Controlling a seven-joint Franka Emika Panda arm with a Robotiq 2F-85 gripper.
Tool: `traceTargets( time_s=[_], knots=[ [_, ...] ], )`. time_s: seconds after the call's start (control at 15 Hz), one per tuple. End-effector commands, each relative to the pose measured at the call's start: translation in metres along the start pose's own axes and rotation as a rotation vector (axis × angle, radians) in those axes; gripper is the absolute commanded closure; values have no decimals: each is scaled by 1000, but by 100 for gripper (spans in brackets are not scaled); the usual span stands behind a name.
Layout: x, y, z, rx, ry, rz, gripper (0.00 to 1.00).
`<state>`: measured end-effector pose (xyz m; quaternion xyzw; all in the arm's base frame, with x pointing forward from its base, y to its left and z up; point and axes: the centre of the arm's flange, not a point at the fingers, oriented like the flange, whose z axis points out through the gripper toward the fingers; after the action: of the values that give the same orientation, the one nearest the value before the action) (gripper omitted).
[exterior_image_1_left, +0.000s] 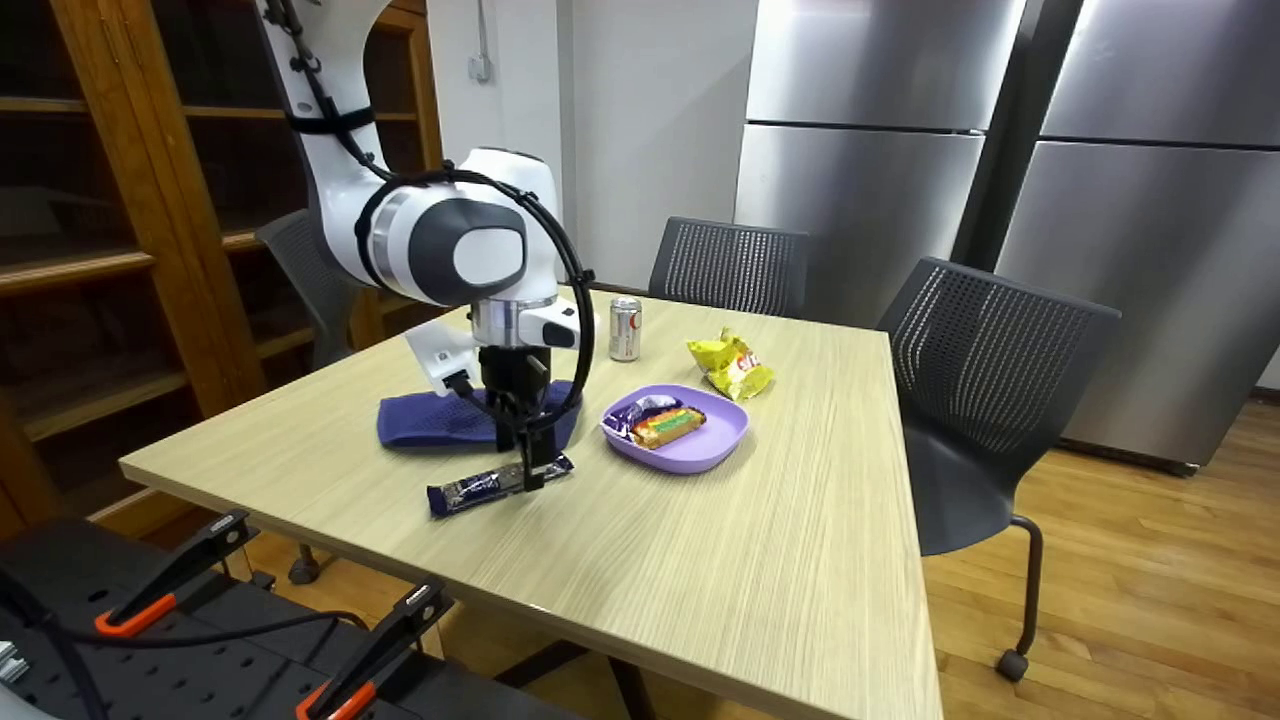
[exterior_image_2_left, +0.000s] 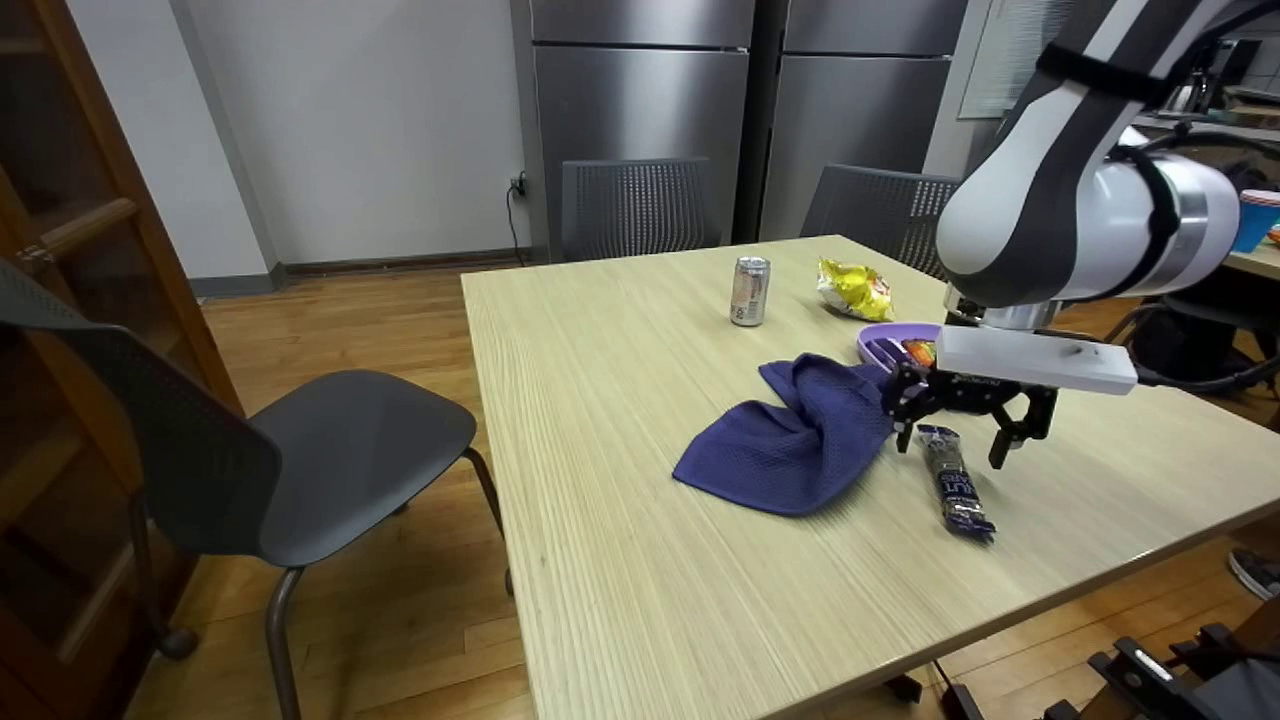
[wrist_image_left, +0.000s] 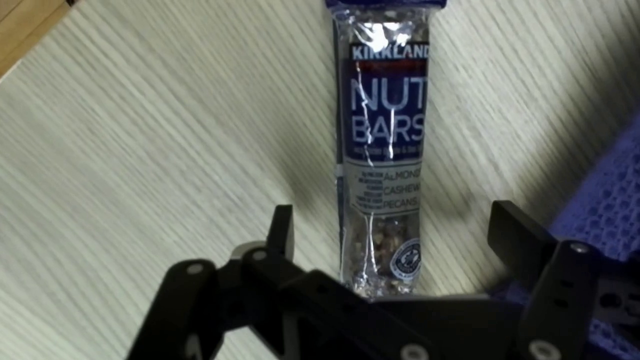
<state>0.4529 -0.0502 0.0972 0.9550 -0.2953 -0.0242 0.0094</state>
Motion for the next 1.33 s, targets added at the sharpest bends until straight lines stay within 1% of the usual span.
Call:
traceTargets(
  time_s=[0.0,0.07,0.13,0.2,0.73,0.8,1.0,1.27],
  knots=[
    [-8,1,0,8,17,31,0],
    [-8,1,0,9,16,32,0],
    [-8,2,0,11,16,33,25],
    [-8,2,0,12,15,34,26],
    [-12,6,-2,16,19,39,89],
    [-12,7,-3,17,23,39,95],
    [-11,10,-8,16,15,40,93],
    [-7,15,-17,15,16,42,93]
  ],
)
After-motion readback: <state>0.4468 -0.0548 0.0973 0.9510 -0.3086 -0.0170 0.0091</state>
